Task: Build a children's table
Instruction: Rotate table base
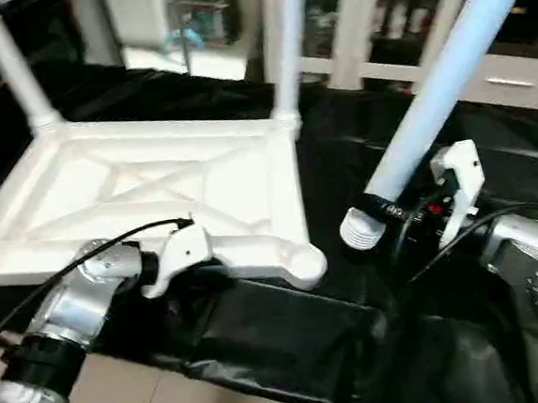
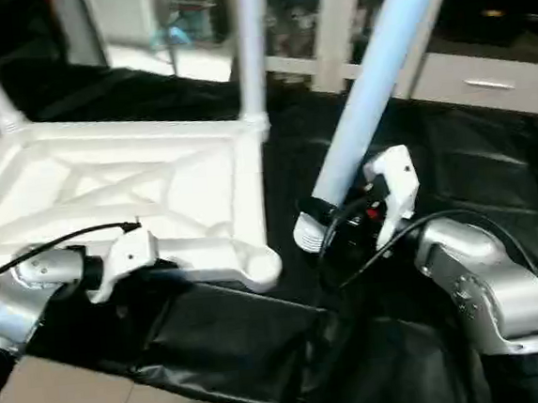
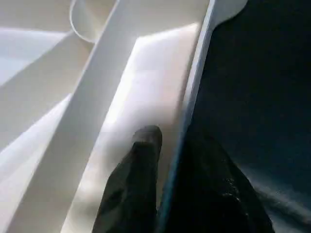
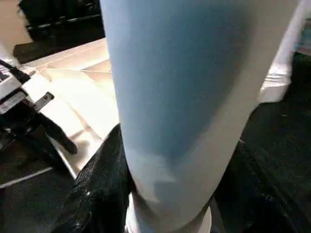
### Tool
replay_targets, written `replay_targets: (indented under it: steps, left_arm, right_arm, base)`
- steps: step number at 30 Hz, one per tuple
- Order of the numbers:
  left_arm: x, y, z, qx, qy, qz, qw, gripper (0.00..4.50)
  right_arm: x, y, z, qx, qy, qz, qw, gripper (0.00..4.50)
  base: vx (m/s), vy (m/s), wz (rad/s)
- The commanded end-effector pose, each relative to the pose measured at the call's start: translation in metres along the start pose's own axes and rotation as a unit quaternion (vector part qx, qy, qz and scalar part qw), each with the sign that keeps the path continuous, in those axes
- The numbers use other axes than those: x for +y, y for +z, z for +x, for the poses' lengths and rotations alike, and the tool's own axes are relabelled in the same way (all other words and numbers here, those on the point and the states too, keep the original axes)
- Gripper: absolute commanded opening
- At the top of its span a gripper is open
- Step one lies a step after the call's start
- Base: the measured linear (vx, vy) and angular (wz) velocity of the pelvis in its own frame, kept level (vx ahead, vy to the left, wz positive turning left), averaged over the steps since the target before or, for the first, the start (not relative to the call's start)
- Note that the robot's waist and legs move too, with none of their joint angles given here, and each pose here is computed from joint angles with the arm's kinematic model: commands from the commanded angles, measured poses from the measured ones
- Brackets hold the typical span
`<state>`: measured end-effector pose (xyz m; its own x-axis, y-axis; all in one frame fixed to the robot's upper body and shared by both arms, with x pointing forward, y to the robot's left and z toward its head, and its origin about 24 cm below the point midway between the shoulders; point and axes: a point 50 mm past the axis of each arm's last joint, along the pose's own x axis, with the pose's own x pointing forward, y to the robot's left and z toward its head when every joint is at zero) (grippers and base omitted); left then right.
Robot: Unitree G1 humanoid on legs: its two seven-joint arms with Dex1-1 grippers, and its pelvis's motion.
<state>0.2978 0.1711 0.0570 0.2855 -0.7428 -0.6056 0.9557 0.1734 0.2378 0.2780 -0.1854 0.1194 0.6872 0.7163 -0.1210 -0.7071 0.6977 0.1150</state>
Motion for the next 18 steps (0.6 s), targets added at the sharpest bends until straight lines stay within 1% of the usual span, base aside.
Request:
replay_targets:
  steps: [1,4,8,10,11,12,13,14,15,17,18]
  left_arm:
    - [-0.009,0.023,0.02,-0.058,-0.041,0.038,0.997,0.7]
    - [-0.009,0.029,0.027,-0.062,-0.044,0.047,0.996,0.68]
    - [-0.007,0.034,0.033,-0.065,-0.036,0.057,0.996,0.68]
    - [-0.005,0.038,0.034,-0.077,-0.026,0.042,0.996,0.68]
    - [-0.005,0.04,0.033,-0.085,-0.029,0.032,0.995,1.24]
    - [-0.004,0.044,0.033,-0.098,-0.036,0.021,0.994,1.24]
    - [-0.004,0.047,0.032,-0.106,-0.042,0.014,0.993,1.38]
    - [-0.003,0.052,0.032,-0.115,-0.047,0.02,0.992,1.49]
    - [-0.003,0.052,0.032,-0.116,-0.047,0.02,0.992,1.49]
    - [0.0,0.059,0.033,-0.124,-0.047,0.031,0.991,1.76]
    - [0.003,0.064,0.036,-0.122,-0.057,0.04,0.99,1.76]
  right_arm:
    - [0.001,0.009,0.002,-0.016,0.008,-0.004,1.0,1.86]
    - [0.005,0.008,0.004,-0.011,0.024,0.003,1.0,1.86]
    - [0.01,0.007,0.007,-0.005,0.035,0.001,0.999,1.86]
    - [0.009,0.007,0.006,-0.006,0.033,0.001,0.999,1.86]
    - [0.009,0.007,0.006,-0.006,0.033,0.001,0.999,1.86]
    - [0.009,0.007,0.005,-0.006,0.033,0.001,0.999,1.86]
    - [0.009,0.007,0.005,-0.006,0.033,0.002,0.999,1.86]
    - [0.009,0.007,0.004,-0.004,0.034,0.002,0.999,1.86]
    - [0.009,0.007,0.004,-0.004,0.034,0.002,0.999,1.86]
    - [0.009,0.007,0.003,-0.002,0.035,0.001,0.999,1.86]
    - [0.01,0.007,0.002,-0.001,0.036,0.0,0.999,1.86]
  base:
    - [0.0,0.0,0.0]
    - [0.0,0.0,0.0]
    - [0.0,0.0,0.0]
    - [0.0,0.0,0.0]
    - [0.0,0.0,0.0]
    - [0.0,0.0,0.0]
    - [0.0,0.0,0.0]
    - [0.0,0.0,0.0]
    - [0.0,0.0,0.0]
    - [0.0,0.0,0.0]
    - [0.0,0.0,0.0]
